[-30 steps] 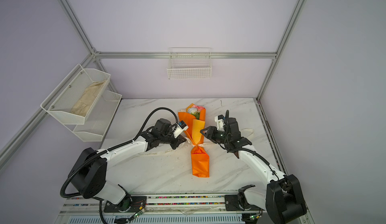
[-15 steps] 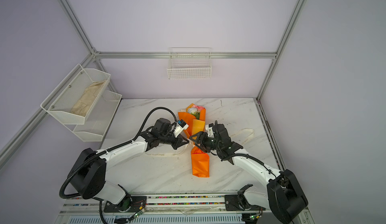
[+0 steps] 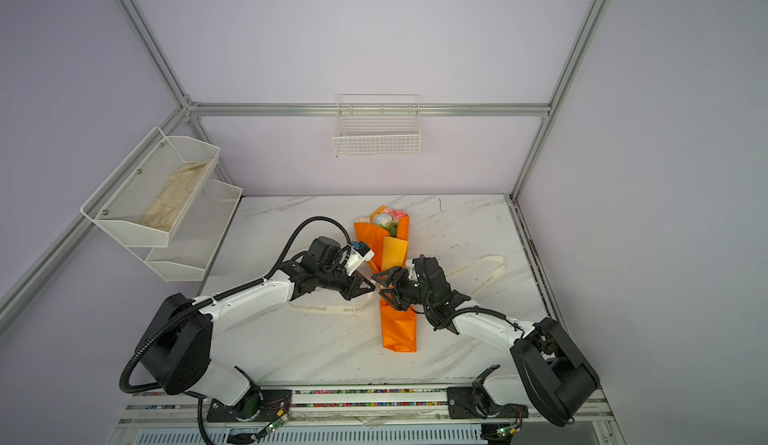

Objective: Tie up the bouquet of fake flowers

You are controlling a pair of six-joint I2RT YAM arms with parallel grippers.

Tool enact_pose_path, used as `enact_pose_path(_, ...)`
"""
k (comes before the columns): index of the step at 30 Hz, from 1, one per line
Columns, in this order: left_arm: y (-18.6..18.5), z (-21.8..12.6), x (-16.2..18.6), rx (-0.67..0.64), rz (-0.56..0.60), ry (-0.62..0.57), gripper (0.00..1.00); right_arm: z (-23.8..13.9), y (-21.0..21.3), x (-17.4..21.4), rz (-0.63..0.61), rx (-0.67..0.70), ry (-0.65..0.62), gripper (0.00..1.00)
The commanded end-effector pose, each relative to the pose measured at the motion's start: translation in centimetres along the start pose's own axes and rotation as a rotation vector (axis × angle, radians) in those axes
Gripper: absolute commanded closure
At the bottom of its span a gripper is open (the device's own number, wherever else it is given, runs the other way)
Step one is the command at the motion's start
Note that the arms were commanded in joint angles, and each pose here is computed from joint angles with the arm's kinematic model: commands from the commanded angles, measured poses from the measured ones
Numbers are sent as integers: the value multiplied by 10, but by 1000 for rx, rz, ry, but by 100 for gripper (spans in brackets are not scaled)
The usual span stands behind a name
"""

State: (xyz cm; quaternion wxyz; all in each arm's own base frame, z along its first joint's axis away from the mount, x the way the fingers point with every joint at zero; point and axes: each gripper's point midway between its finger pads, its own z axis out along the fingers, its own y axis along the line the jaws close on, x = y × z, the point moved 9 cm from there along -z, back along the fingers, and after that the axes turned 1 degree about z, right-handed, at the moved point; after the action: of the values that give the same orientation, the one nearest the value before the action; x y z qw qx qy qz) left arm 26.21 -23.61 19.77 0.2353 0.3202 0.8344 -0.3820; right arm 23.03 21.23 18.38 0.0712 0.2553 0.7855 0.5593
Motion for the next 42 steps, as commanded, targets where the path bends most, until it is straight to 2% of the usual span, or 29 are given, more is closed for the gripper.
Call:
enact_pose_path(1,-15,-13,-36,57,47,-87,92,4,16,-4,36,-72,-33,39)
enact_pose_path(7,-14,-14,-32,45,72,-80,85,12,16,-6,14,-93,-16,71)
enact_pose_path(9,-13,-12,-30,43,78,-71,74,11,16,-5,7,-94,-13,82)
enact_pose_path(10,-12,-12,-29,27,83,-70,73,9,16,-6,6,-93,-28,85)
enact_pose_path(11,-10,-11,-27,15,93,-72,70,7,15,-6,4,-85,-43,87)
enact_pose_path(13,-7,-11,-23,-18,112,-77,56,1,20,-6,-5,-99,-68,92)
enact_pose_path(16,-4,-11,-15,-38,179,-88,41,-3,21,-8,-14,-110,-78,93)
enact_pose_path(17,-4,-10,-12,-38,200,-85,40,-3,21,-8,-14,-110,-76,93)
enact_pose_path(20,-4,-5,-5,-20,286,-84,39,-3,21,-10,-15,-113,-79,93)
enact_pose_path(26,3,4,-2,-93,427,-140,39,-3,20,-14,-10,-108,-78,93)
enact_pose_path(31,5,10,0,-67,435,-108,44,-5,19,-17,-3,-109,-91,93)
enact_pose_path(34,8,16,7,-51,413,-48,53,-7,17,-19,4,-108,-99,93)
enact_pose_path(37,13,20,13,-64,390,-8,52,-8,18,-20,4,-110,-101,93)
enact_pose_path(39,14,20,15,-68,390,-17,52,-8,18,-20,3,-110,-102,93)
enact_pose_path(42,12,18,12,-71,399,-52,60,-8,18,-20,4,-109,-99,93)
